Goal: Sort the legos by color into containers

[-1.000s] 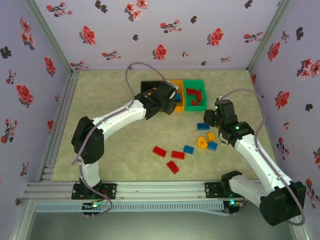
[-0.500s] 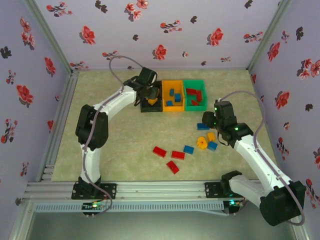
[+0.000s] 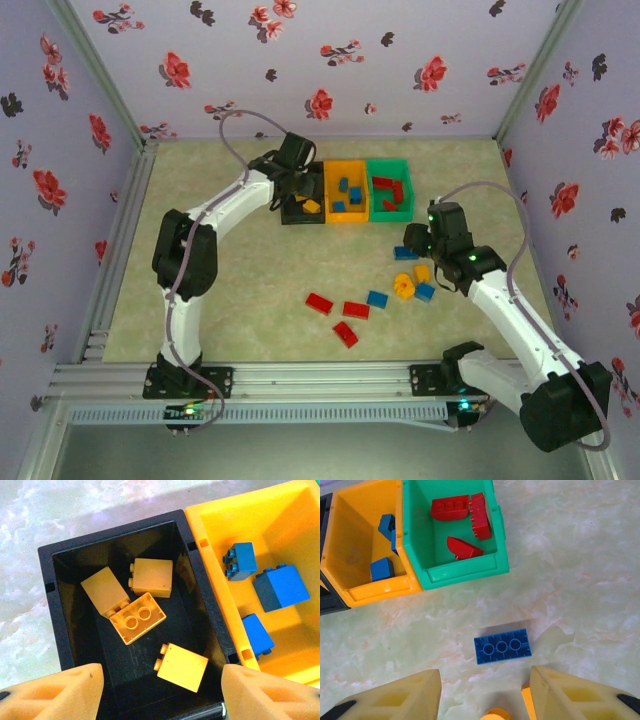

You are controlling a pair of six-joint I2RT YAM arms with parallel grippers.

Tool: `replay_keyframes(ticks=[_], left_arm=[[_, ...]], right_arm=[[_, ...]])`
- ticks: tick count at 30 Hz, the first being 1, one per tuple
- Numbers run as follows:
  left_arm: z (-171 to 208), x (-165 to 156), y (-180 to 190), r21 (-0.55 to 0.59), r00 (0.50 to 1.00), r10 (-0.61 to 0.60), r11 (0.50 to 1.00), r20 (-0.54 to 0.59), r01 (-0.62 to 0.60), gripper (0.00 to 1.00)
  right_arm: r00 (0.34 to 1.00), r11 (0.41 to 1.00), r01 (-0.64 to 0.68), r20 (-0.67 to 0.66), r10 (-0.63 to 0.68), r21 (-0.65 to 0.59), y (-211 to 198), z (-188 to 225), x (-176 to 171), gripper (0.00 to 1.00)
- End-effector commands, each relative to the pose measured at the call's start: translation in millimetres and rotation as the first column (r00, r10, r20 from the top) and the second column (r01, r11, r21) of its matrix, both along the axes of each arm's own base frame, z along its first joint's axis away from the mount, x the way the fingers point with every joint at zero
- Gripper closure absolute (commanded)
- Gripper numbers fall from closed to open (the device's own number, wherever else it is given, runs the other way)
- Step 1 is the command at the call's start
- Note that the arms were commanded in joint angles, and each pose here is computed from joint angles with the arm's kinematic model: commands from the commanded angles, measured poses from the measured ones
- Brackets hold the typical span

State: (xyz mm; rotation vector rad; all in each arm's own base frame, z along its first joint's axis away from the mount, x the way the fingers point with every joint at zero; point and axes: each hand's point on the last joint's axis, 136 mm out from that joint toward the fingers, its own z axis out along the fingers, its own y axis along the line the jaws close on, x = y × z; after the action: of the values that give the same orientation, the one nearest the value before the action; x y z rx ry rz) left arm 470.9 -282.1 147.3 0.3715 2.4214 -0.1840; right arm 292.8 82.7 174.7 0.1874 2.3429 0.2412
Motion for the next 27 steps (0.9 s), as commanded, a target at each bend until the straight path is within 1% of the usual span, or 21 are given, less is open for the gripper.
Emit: replay_keyframes(ticks=[1, 5, 7, 12, 18, 21, 23, 27], left_arm=[[24, -7, 1, -0.036, 1.000, 0.001, 0.999, 0.021, 0.000, 0.35], [31, -16, 4, -0.056, 1.000, -0.007, 0.998, 0.021, 0.008, 0.34], [32, -25, 4, -0.077, 1.000, -0.022, 0.997, 0.012, 0.023, 0.34], [32, -54, -4, -0.155, 0.995, -0.104, 0.982, 0.015, 0.105, 0.34], [39, -93, -3, -0.166, 0.981, -0.185, 0.967, 0.062, 0.193, 0.33], [43, -113, -4, -0.180, 0.969, -0.233, 0.953, 0.081, 0.244, 0.32], [45, -125, -8, -0.194, 0.959, -0.271, 0.939, 0.085, 0.283, 0.32], [36, -152, -12, -0.163, 0.933, -0.349, 0.919, 0.083, 0.359, 0.32]], right_arm=[[1.000, 1.000, 0.007, 0.012, -0.008, 0.010, 1, 4, 0, 0.49], [1.000, 1.000, 0.007, -0.010, -0.007, -0.006, 1, -4, -4, 0.49], [0.999, 1.000, 0.008, -0.031, -0.009, -0.019, 0, -14, -8, 0.48], [0.997, 1.000, 0.007, -0.077, -0.009, -0.029, 2, -36, -9, 0.47], [0.990, 0.998, -0.011, -0.140, 0.001, -0.069, 7, -60, -8, 0.38], [0.984, 0.995, -0.027, -0.178, 0.009, -0.095, 8, -73, -6, 0.32], [0.981, 0.993, -0.031, -0.196, 0.008, -0.113, 8, -79, -3, 0.31], [0.975, 0.989, -0.048, -0.220, 0.017, -0.137, 10, -89, 5, 0.26]])
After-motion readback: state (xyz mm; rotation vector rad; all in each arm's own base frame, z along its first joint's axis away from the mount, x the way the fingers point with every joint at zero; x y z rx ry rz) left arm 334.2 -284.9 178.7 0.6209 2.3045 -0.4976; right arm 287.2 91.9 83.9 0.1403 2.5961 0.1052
